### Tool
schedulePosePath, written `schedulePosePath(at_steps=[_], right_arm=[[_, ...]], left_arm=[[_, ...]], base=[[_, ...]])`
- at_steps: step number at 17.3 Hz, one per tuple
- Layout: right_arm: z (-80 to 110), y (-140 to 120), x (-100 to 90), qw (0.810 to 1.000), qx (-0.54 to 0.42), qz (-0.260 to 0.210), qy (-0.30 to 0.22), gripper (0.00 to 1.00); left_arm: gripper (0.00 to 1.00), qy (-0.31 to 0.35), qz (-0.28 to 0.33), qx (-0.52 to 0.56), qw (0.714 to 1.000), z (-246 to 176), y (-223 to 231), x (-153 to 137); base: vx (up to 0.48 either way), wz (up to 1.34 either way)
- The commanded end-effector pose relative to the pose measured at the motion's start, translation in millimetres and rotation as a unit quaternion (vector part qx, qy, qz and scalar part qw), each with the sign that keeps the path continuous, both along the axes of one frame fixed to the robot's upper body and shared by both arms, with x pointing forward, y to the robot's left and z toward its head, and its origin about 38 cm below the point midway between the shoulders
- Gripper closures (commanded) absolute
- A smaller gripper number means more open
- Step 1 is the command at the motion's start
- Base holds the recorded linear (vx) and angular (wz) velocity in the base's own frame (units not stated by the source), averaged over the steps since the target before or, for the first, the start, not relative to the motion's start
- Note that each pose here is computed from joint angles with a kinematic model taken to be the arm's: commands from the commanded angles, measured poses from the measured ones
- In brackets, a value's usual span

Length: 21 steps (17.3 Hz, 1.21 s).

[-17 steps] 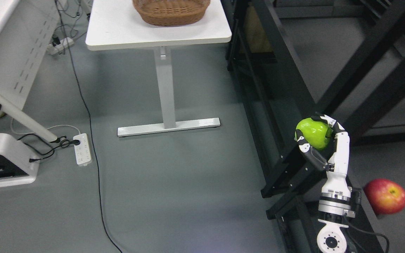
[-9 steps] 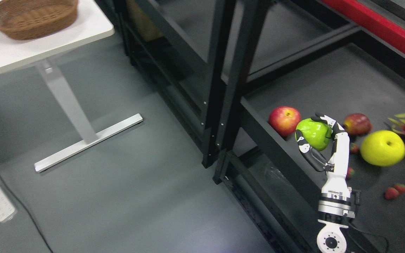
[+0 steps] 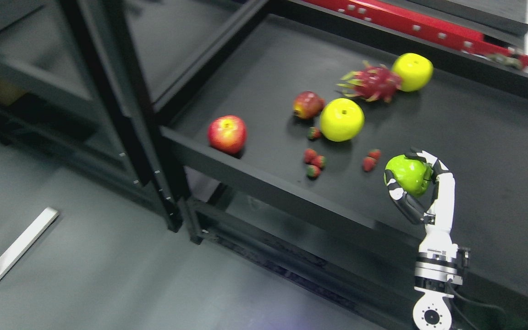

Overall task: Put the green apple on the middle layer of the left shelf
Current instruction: 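Carry the held apple toward the black shelf tray while turning, then lower the green apple onto the tray and open the right hand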

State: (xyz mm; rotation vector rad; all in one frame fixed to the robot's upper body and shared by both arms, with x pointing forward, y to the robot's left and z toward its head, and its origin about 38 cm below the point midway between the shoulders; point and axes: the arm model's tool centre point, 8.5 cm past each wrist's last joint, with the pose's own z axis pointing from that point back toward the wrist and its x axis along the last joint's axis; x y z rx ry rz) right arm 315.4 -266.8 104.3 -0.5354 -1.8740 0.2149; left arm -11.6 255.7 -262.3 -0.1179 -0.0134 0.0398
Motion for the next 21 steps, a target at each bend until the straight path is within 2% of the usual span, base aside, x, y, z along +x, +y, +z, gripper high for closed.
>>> schedulePosePath(at_steps=[1,6,11,12,15,18,21], right_arm=[[0.8,-4,0.6,1.0,-0.01,0.001,0.002,1.0],[5.7,-9,4.6,1.0,-0.011,-0.006,-0.003,1.0],[17.5,-9,18.8,1.0,-0.014,-0.009,-0.015,1.0],[22.6,-9,25.2,1.0,-0.015,-0.009,-0.02,1.0],[21.2,-7,48.6,1.0,-0.018,0.001,0.002,1.0],[4.4,-2,81.1,0.998,-0.021,0.025,0.058,1.0],[0.4,5,103.8,0.996,-0.037,0.032,0.075,1.0]], left_arm=[[0.0,0.0,0.0,0.009,1.0,1,11,0],[0.0,0.0,0.0,0.009,1.0,1,11,0],[0.0,0.0,0.0,0.009,1.0,1,11,0],[0.0,0.0,0.0,0.009,1.0,1,11,0],[0.0,0.0,0.0,0.009,1.0,1,11,0],[0.0,0.0,0.0,0.009,1.0,1,11,0],[0.0,0.0,-0.001,0.009,1.0,1,11,0]], base=[[0.048,-0.89],[0.09,-0.65],[0.152,-0.31],[0.198,-0.14],[0.203,-0.08],[0.177,0.01],[0.129,0.0]])
